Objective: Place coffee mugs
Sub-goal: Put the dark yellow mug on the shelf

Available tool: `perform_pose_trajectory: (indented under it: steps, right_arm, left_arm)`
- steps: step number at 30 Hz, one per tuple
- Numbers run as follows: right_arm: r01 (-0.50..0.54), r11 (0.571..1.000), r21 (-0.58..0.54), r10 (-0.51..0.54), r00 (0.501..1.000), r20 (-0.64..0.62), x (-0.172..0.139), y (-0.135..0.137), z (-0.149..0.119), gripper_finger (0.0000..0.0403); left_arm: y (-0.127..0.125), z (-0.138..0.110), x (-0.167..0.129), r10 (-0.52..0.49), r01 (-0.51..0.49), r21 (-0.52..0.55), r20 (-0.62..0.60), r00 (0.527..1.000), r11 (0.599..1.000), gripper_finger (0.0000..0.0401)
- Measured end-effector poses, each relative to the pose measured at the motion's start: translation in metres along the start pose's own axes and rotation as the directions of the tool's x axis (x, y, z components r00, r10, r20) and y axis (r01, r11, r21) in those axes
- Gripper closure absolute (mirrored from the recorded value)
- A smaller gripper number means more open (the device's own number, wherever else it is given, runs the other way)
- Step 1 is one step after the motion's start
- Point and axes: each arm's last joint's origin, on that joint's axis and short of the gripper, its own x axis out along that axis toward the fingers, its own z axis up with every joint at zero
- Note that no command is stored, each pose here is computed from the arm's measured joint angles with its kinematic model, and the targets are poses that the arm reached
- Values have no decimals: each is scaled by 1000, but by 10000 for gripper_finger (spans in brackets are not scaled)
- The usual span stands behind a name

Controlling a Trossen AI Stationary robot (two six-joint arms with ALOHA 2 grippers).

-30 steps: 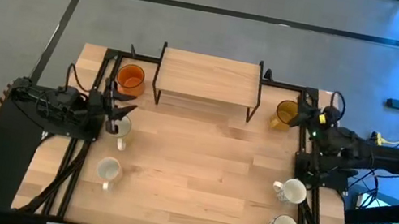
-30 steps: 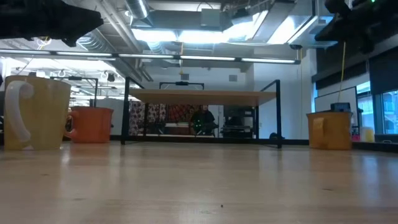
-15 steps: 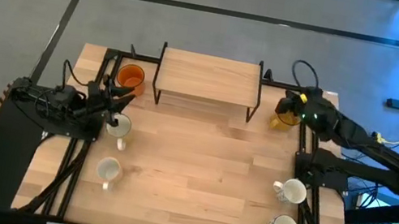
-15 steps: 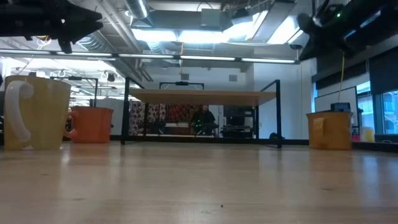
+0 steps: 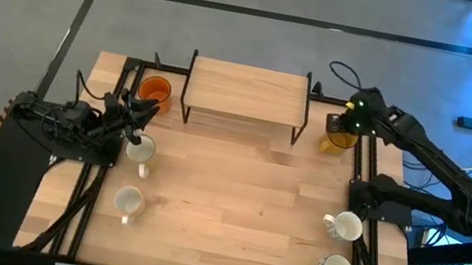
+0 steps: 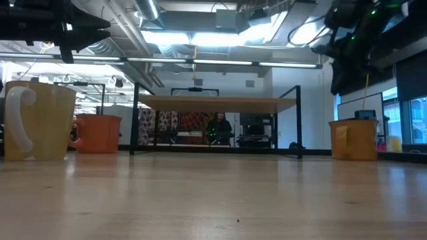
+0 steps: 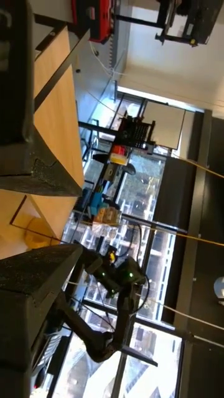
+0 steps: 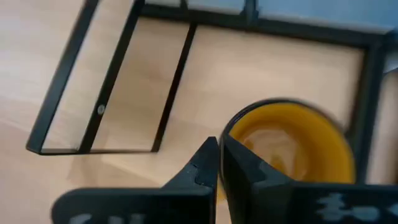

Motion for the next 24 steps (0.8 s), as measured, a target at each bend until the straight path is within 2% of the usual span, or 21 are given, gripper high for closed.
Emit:
perform_pose_trajectory:
  steps: [5, 13, 16, 19, 24]
  right_arm:
    - [15, 1000, 8, -14, 997, -74, 16, -1, 5, 369]
    - [85, 996, -14, -86, 979, -185, 38, -2, 4, 239]
    - [123, 992, -32, -127, 964, -232, 44, -3, 2, 205]
    - [136, 989, -54, -145, 957, -249, 50, -3, 2, 188]
    - [164, 983, -78, -179, 945, -273, 60, -3, 3, 191]
  left_arm:
    - [0, 0, 0, 0, 0, -1, 0, 1000, 1000, 274]
    - [0, 0, 0, 0, 0, -1, -1, 1000, 1000, 274]
    - [0, 0, 0, 0, 0, -1, -1, 1000, 1000, 274]
    - [0, 0, 0, 0, 0, 2, -3, 1000, 1000, 274]
    - [0, -4, 0, 2, -1, 21, -37, 999, 1000, 274]
